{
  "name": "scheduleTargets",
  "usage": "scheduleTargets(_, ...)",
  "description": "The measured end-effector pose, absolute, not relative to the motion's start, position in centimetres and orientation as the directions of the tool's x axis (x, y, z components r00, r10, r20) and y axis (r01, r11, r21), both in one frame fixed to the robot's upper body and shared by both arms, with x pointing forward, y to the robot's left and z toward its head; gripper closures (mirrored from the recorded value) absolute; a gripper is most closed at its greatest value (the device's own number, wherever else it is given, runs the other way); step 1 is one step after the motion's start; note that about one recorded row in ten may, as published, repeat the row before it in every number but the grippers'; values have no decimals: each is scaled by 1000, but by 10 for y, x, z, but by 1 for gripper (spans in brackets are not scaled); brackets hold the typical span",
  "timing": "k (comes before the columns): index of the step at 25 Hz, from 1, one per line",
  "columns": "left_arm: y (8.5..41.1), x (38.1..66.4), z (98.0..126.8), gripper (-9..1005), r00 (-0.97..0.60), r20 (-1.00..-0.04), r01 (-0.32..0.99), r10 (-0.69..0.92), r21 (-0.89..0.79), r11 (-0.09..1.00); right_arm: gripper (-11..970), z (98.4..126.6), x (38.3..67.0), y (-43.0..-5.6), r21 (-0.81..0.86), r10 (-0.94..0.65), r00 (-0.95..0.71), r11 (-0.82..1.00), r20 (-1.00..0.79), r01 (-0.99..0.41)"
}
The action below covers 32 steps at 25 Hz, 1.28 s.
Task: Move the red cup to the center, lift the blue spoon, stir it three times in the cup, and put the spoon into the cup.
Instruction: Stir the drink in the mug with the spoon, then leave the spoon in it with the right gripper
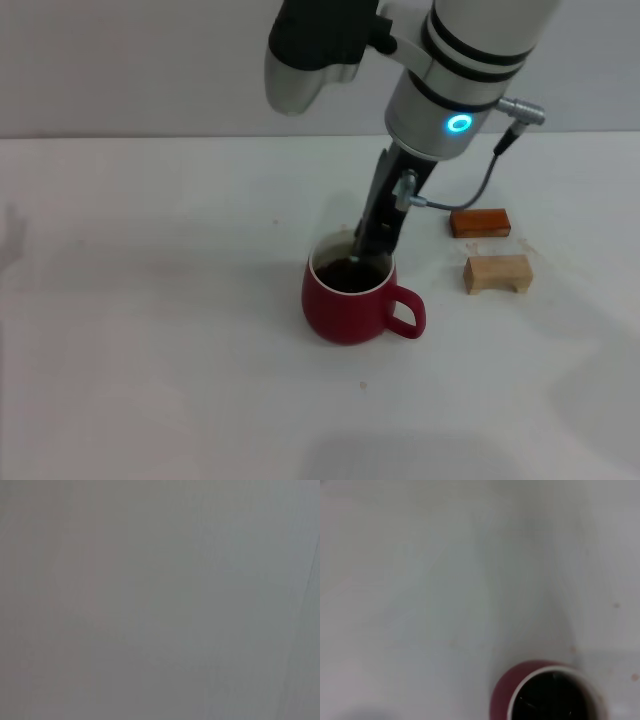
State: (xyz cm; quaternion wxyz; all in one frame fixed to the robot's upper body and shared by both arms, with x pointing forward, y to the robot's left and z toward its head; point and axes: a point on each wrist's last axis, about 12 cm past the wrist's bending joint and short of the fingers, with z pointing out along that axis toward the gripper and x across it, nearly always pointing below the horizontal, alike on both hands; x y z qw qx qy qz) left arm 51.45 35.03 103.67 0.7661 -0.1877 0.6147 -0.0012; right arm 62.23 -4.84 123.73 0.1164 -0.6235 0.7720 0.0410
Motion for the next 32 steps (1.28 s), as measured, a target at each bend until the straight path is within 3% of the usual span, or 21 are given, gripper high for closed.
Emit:
scheduleTargets(11, 349, 515, 1037, 137, 244, -941, -226, -234, -290, 930, 807, 1235, 632, -51, -180, -953, -223, 261, -204, -948)
scheduleTargets(32, 350, 515, 1038, 136, 253, -939, -225, -231, -290, 930, 821, 1231, 612, -40, -104, -964, -181, 204, -192, -973)
